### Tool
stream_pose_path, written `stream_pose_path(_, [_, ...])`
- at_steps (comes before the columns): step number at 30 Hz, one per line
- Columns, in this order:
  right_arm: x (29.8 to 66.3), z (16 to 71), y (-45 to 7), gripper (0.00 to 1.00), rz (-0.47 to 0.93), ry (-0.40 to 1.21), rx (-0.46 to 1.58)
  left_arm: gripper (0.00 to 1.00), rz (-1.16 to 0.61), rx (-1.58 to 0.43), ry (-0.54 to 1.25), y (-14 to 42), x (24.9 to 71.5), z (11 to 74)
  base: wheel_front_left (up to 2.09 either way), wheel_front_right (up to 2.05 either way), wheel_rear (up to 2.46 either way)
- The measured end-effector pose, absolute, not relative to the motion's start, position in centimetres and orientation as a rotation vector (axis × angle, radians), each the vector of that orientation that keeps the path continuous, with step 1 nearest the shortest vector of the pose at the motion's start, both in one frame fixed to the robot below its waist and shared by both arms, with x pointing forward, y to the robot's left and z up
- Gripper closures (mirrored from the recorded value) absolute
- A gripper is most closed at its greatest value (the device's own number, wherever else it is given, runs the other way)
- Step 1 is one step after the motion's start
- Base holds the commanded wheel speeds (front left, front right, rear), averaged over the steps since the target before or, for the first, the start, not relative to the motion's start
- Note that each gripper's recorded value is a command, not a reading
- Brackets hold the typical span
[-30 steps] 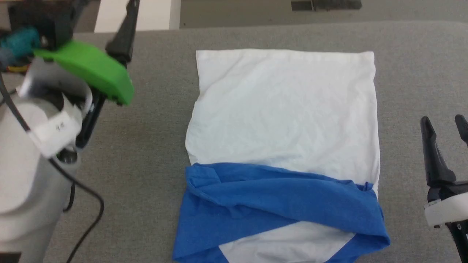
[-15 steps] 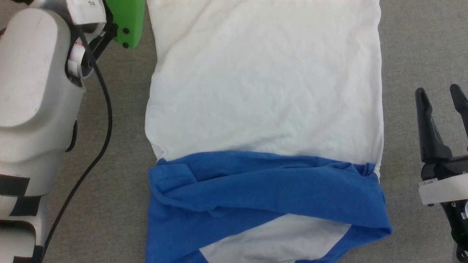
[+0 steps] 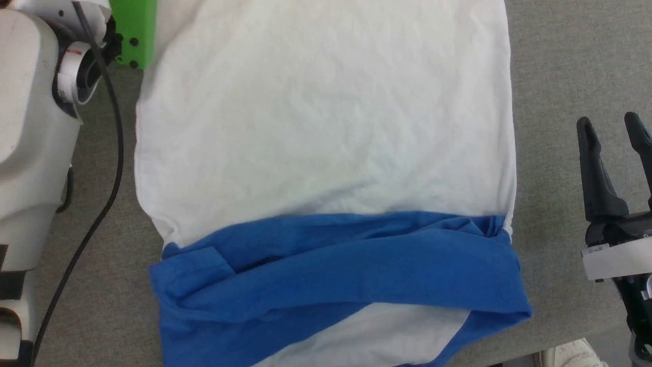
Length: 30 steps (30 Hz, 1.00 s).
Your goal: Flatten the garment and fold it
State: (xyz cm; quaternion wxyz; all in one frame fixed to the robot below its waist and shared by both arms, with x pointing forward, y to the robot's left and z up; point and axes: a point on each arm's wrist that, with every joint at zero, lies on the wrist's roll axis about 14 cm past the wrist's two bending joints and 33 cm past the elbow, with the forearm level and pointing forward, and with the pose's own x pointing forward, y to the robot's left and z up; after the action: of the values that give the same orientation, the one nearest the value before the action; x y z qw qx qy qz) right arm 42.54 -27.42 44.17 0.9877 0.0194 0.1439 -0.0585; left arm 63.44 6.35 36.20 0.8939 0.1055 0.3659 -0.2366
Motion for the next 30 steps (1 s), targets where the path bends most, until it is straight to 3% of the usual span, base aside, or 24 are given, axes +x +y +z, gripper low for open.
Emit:
stream_pose_path(7, [43.8,45.9,-28.1,0.00,-0.100,0.244,-0.005,1.00,-0.511,0.175,0.717,5.4,63.5,36.5,0.00,0.00,0.00])
stream_pose_path(17, [51.5,55.5,-28.9,0.00,0.018,0.116,-0.090,1.00,-0.510,0.145,0.650,5.5,61.1,38.5,0.00,0.00,0.00])
stream_pose_path(23, [57.1,53.1,-28.4,0.00,0.037,0.327,-0.040,1.00,-0.492,0.135,0.623,6.6,60.3,39.8,0.00,0.00,0.00])
stream_pose_path(30, [60.1,46.8,-26.3,0.00,0.038,0.558,0.029,1.00,-0.499,0.131,0.606,6.4,60.7,40.0,0.00,0.00,0.00])
